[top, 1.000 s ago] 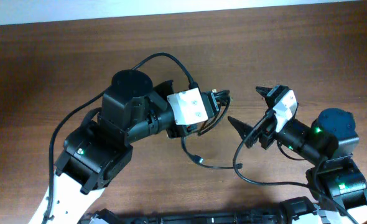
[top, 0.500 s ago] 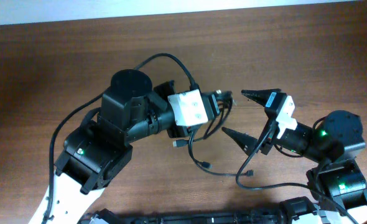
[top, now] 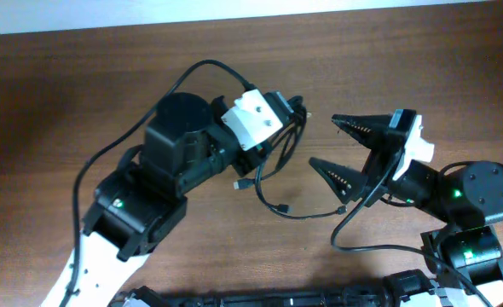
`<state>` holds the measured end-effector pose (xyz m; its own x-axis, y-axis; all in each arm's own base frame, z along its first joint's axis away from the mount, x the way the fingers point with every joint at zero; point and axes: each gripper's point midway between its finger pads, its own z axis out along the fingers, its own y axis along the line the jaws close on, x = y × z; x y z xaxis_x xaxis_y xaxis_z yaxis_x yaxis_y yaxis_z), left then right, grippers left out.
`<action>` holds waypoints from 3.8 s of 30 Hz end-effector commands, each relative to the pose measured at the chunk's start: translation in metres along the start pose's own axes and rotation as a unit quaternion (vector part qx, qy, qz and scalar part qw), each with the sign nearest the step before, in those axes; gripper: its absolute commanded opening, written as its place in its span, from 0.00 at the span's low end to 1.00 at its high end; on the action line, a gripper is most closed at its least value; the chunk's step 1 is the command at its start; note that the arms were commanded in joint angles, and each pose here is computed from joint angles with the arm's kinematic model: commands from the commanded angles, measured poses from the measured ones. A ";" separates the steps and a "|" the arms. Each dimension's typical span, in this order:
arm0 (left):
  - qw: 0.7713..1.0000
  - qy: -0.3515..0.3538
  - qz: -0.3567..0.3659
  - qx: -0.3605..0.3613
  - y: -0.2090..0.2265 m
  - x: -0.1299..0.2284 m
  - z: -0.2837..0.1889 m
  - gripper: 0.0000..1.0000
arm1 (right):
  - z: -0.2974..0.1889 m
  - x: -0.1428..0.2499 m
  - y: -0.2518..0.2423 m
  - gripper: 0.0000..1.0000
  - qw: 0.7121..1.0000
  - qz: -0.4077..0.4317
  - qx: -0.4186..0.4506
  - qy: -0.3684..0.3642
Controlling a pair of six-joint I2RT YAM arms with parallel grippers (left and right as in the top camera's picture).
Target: Untangle cables
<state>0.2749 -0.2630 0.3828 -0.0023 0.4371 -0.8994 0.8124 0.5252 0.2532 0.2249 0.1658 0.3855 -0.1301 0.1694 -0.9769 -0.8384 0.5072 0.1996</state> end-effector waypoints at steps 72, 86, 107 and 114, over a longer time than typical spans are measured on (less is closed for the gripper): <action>0.986 0.071 -0.021 -0.150 0.030 0.019 -0.022 0.00 | 0.018 0.011 -0.055 0.04 0.983 0.182 0.027 0.005; 0.998 0.052 -0.022 -0.041 -0.007 0.013 -0.013 0.00 | -0.036 -0.054 -0.062 0.04 0.983 0.116 0.092 -0.105; 0.988 0.047 -0.003 0.144 -0.071 0.019 0.009 0.00 | -0.041 -0.071 -0.065 0.04 0.980 0.096 0.106 -0.140; 0.991 0.056 0.003 0.119 -0.063 0.023 0.011 0.00 | -0.044 -0.073 -0.073 0.04 0.975 0.100 0.127 -0.154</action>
<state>0.2282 -0.2942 0.3350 -0.0790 0.5259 -0.8469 0.9334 0.3373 0.1224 0.2709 0.0872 0.4341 -0.1127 0.4920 -0.8633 -0.6731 0.6012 0.4306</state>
